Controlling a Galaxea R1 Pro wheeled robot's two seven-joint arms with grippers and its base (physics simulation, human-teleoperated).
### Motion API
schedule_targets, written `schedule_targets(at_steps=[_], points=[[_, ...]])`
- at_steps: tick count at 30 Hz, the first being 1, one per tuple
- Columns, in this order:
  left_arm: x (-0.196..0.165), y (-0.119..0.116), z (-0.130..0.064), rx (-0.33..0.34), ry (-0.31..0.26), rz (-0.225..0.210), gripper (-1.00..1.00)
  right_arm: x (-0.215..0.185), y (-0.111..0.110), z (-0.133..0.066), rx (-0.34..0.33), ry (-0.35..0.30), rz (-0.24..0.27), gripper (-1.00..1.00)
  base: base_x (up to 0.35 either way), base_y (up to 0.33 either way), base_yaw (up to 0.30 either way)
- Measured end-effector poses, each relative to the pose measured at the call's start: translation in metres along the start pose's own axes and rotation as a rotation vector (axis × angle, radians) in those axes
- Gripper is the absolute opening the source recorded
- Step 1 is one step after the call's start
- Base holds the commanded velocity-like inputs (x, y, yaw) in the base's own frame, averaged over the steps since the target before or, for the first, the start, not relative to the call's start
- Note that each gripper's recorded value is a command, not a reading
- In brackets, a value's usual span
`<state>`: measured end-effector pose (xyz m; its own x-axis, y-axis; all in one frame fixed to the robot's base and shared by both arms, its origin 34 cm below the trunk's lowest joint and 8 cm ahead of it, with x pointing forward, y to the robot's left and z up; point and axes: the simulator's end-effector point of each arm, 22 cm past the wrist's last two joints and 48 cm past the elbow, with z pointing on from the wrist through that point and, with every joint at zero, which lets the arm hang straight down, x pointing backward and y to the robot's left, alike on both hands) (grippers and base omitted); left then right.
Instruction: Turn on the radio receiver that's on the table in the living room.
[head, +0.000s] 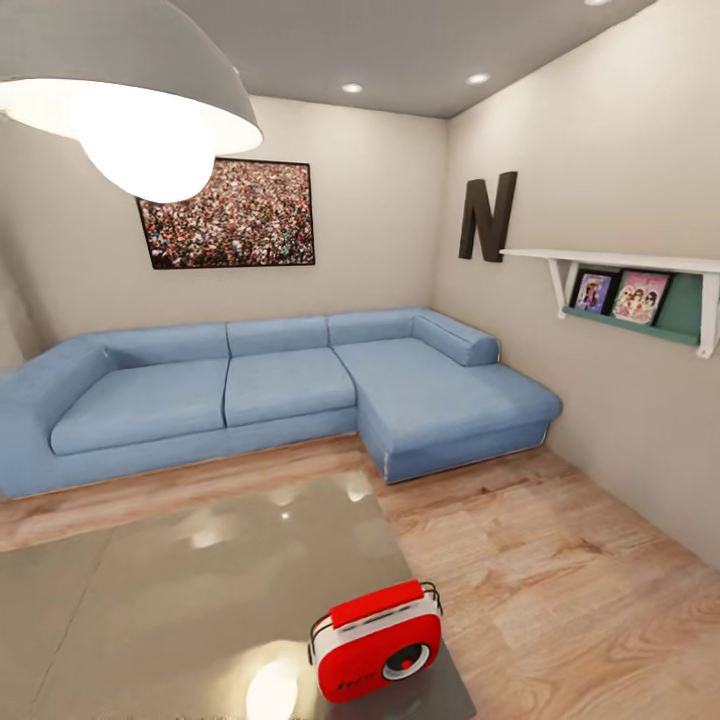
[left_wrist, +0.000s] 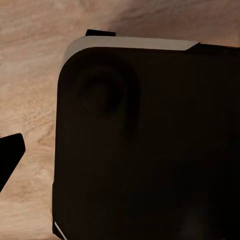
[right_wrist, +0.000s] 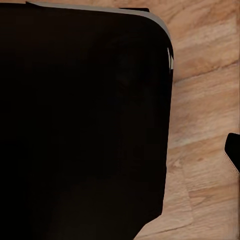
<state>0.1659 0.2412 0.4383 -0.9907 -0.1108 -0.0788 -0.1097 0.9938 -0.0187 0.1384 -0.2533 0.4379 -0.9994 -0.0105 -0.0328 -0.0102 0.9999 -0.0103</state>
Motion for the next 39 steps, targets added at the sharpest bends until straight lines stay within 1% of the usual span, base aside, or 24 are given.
schedule_targets(at_steps=[28,35,39], points=[[0.0002,-0.0008,0.0000,0.001,0.000,-0.001,1.00,-0.0001,0.0000,0.0000,0.000,0.000,0.000,1.00,0.000,0.000,0.268],[0.0004,-0.0008,0.0000,0.001,0.001,-0.001,1.00,-0.0001,-0.0001,0.0000,0.000,0.000,0.000,1.00,0.005,-0.004,0.073],[0.0003,0.0002,0.0000,0.000,0.001,0.000,1.00,-0.0001,0.0000,0.0000,0.000,0.000,0.000,1.00,0.068,-0.146,0.009]])
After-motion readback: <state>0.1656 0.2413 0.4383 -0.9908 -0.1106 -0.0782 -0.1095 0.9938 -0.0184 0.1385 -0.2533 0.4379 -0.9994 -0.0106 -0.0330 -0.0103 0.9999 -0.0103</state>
